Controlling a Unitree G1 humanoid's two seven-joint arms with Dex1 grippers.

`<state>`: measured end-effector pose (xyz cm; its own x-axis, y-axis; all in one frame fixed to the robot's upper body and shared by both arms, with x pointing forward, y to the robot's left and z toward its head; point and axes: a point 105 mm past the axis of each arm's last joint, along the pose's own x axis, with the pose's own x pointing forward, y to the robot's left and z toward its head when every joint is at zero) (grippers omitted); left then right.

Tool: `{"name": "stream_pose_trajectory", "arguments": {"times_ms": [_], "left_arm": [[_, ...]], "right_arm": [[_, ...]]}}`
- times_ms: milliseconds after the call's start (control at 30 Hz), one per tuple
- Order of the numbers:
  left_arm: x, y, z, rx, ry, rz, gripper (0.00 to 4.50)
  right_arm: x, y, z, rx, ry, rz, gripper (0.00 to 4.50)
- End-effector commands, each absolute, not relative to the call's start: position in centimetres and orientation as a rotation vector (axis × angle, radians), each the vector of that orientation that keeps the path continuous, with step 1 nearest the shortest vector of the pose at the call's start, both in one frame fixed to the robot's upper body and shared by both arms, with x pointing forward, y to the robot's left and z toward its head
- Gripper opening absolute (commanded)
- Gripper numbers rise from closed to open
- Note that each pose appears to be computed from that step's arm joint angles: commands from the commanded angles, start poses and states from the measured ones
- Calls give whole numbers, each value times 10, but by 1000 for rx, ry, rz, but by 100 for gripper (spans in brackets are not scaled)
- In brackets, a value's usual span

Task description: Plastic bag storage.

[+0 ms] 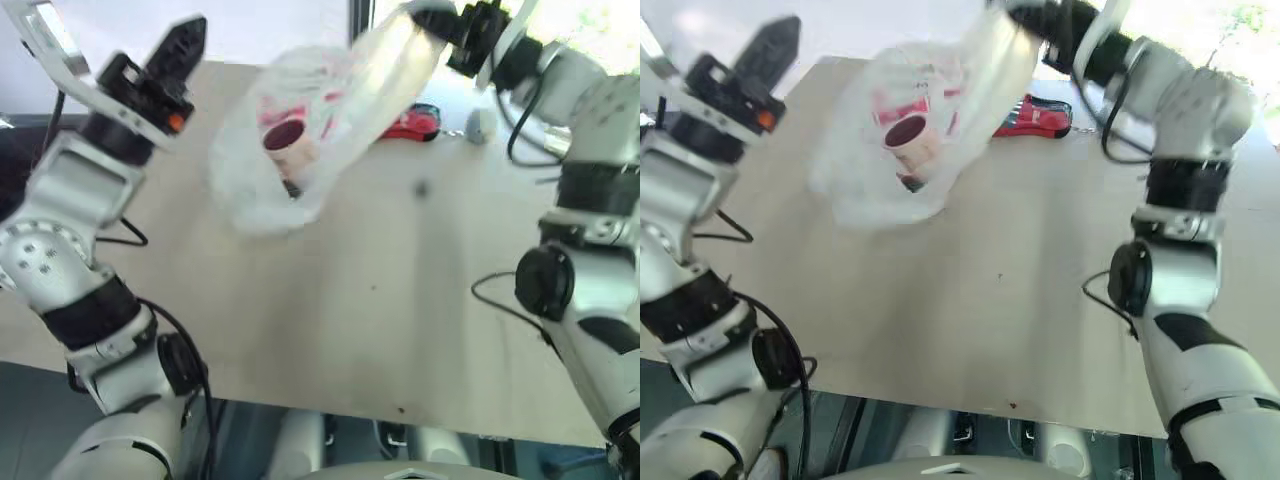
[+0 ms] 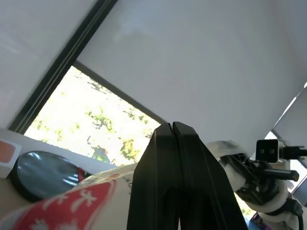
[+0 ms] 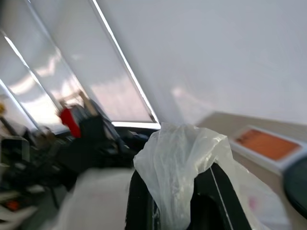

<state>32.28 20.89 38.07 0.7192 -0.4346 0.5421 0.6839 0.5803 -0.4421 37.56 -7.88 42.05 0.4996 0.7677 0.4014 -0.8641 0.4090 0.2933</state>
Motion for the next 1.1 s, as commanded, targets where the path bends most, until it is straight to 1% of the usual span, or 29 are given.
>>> {"name": "stream_pose_trajectory", "arguments": {"times_ms": [33,100,233,333,367,433,467,500,533,567,600,633,700,733,767,833,933,1033,1100], "left_arm": [[325,226,427,-766,-497,-725,0],[334,224,436,-770,-493,-733,0],[341,198,442,-740,-465,-834,0],[347,179,429,-690,-418,-869,0],[351,170,416,-662,-368,-875,0],[351,146,388,-622,-266,-935,51],[348,131,370,-600,-201,-982,53],[346,117,350,-559,-135,-1001,85],[342,104,331,-508,-79,-1016,108],[340,97,319,-471,-49,-1022,122],[337,89,305,-463,-1,-1034,148],[335,79,282,-422,79,-1029,176],[322,60,240,-331,212,-1061,210],[317,55,228,-302,241,-1076,239],[314,52,221,-293,257,-1080,267],[312,48,216,-293,264,-1086,300],[315,43,211,-271,253,-1066,300],[324,47,211,-276,218,-1006,300],[323,51,219,-325,187,-1010,300]], "right_arm": [[356,-115,483,594,-371,1018,8],[351,-126,492,583,-379,987,8],[337,-151,498,515,-395,902,8],[329,-159,500,494,-400,850,8],[328,-159,501,485,-400,836,8],[326,-156,502,465,-397,814,0],[325,-153,503,461,-396,809,0],[325,-152,504,460,-396,806,0],[326,-150,505,458,-393,800,0],[327,-149,505,457,-391,796,0],[328,-148,506,457,-388,792,0],[329,-146,506,455,-382,787,0],[331,-139,510,447,-373,791,0],[332,-136,513,443,-371,793,0],[332,-132,516,439,-372,797,0],[329,-126,526,430,-383,812,0],[323,-116,542,417,-408,837,0],[318,-108,556,393,-438,850,0],[315,-105,565,380,-465,846,0]]}}
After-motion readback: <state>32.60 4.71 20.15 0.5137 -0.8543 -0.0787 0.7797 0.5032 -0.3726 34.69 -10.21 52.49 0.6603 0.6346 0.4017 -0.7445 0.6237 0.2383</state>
